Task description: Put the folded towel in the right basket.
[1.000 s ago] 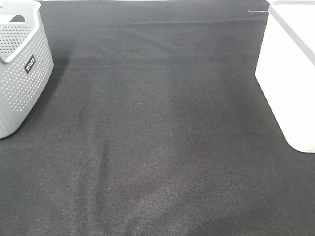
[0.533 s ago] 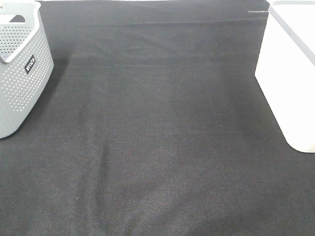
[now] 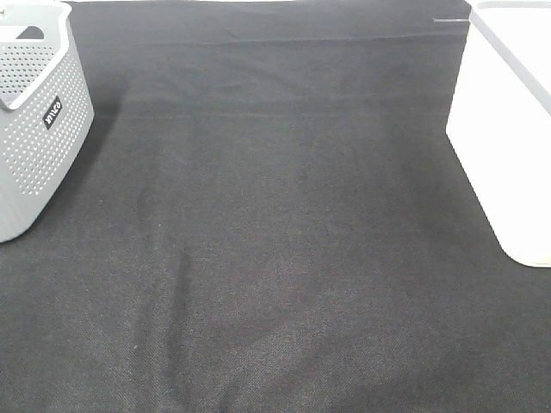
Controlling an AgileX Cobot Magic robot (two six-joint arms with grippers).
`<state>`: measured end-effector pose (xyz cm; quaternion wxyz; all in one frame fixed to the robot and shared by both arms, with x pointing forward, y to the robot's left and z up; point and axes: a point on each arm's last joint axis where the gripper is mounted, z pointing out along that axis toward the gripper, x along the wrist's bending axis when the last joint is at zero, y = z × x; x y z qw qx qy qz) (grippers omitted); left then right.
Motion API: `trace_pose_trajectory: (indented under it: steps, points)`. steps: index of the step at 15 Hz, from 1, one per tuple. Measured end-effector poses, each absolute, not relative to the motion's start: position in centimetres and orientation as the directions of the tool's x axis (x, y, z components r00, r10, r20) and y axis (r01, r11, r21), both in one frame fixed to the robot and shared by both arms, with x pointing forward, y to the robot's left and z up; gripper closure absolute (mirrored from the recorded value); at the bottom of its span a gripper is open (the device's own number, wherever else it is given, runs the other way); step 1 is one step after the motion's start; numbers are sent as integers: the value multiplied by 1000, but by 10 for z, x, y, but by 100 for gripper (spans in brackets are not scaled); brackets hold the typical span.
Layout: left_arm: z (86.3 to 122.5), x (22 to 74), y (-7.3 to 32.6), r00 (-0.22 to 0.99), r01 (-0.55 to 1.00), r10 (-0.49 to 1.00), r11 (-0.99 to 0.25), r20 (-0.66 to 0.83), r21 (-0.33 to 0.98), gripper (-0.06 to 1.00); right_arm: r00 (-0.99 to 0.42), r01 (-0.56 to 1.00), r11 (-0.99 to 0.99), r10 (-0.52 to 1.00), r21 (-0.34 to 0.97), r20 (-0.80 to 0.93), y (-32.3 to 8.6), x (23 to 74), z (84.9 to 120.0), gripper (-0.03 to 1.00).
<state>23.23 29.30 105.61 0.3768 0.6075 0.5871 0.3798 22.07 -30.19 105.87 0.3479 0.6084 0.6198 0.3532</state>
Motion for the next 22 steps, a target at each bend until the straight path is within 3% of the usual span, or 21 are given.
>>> trace_pose_trajectory:
  steps: [3, 22]
  points:
    - [1056, 232, 293, 22, 427, 1000, -27, 19, 904, -5, -26, 544, 12, 1000, 839, 2, -300, 234, 1036, 0]
    - [1056, 232, 293, 25, 427, 1000, -24, 15, 904, -5, -33, 529, 7, 999, 848, 13, -299, 236, 1037, 0]
